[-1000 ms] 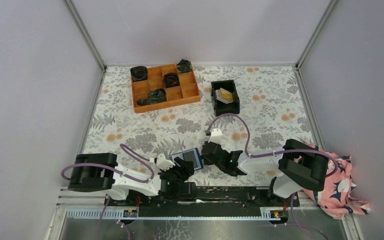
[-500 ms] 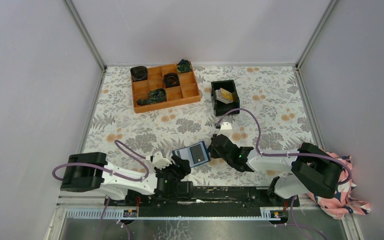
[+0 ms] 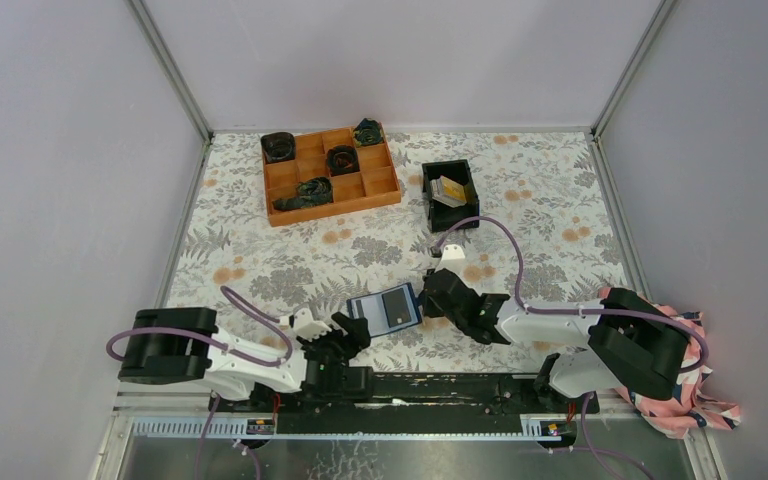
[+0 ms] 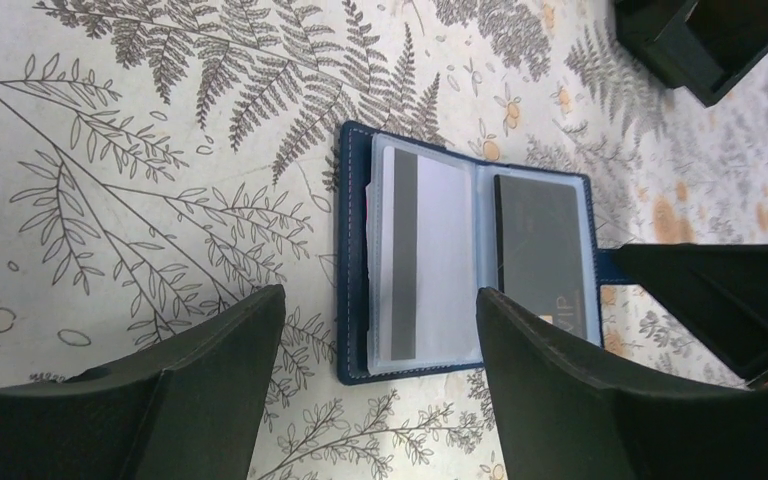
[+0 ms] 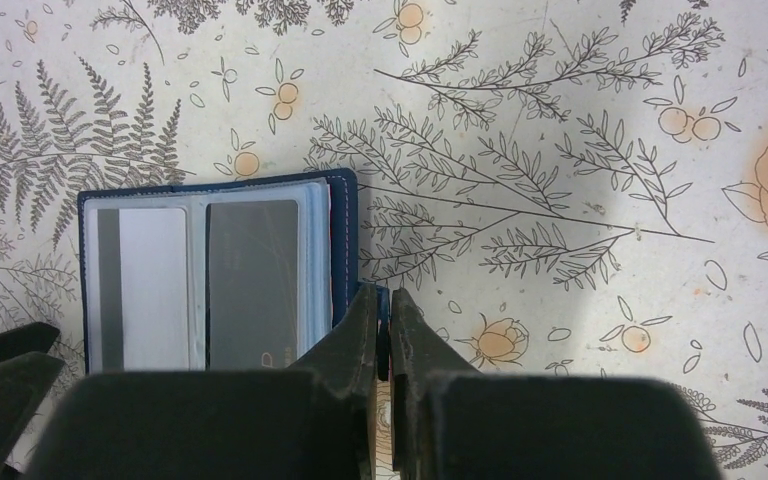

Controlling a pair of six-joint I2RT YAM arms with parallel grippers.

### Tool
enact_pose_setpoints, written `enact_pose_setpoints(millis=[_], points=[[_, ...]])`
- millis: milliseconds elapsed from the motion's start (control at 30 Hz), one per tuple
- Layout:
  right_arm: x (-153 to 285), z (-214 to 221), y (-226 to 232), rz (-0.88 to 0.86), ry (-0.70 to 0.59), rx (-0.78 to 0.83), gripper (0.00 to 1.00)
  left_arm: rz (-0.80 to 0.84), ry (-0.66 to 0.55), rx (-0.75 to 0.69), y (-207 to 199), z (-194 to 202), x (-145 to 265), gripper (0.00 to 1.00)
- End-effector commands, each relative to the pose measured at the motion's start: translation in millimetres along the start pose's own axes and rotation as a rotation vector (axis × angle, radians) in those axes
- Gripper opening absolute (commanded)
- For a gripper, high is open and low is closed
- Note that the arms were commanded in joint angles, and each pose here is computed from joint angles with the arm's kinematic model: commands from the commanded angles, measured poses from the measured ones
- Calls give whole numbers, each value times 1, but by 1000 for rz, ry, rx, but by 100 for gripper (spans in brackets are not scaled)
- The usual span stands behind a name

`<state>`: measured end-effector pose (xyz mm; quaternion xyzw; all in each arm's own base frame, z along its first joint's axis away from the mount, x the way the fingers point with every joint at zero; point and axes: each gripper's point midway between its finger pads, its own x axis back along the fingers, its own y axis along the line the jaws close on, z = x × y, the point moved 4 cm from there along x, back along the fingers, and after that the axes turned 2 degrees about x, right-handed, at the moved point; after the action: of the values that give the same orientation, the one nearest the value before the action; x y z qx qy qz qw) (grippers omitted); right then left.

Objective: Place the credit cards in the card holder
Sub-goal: Close the card holder at the center of the board.

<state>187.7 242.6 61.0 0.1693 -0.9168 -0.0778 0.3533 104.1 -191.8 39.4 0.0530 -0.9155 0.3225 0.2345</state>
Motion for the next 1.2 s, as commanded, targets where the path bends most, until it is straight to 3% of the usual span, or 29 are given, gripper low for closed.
enact_pose_setpoints(millis=[0,233,467,967,1067,1167], points=[[3,-14,10,-39,-26,-5,0,10,67,25,15,12,-5,79],[13,-31,25,-105,-45,-15,0,94,140,56,7,26,-12,77],[25,-47,46,-162,-58,-9,0,115,177,37,0,38,-16,69],[28,-21,107,-226,-3,75,0,130,170,74,4,34,-17,48],[26,-12,116,-235,19,85,3,107,172,70,9,33,-17,43],[27,-6,124,-251,33,97,12,80,171,60,15,30,-16,36]])
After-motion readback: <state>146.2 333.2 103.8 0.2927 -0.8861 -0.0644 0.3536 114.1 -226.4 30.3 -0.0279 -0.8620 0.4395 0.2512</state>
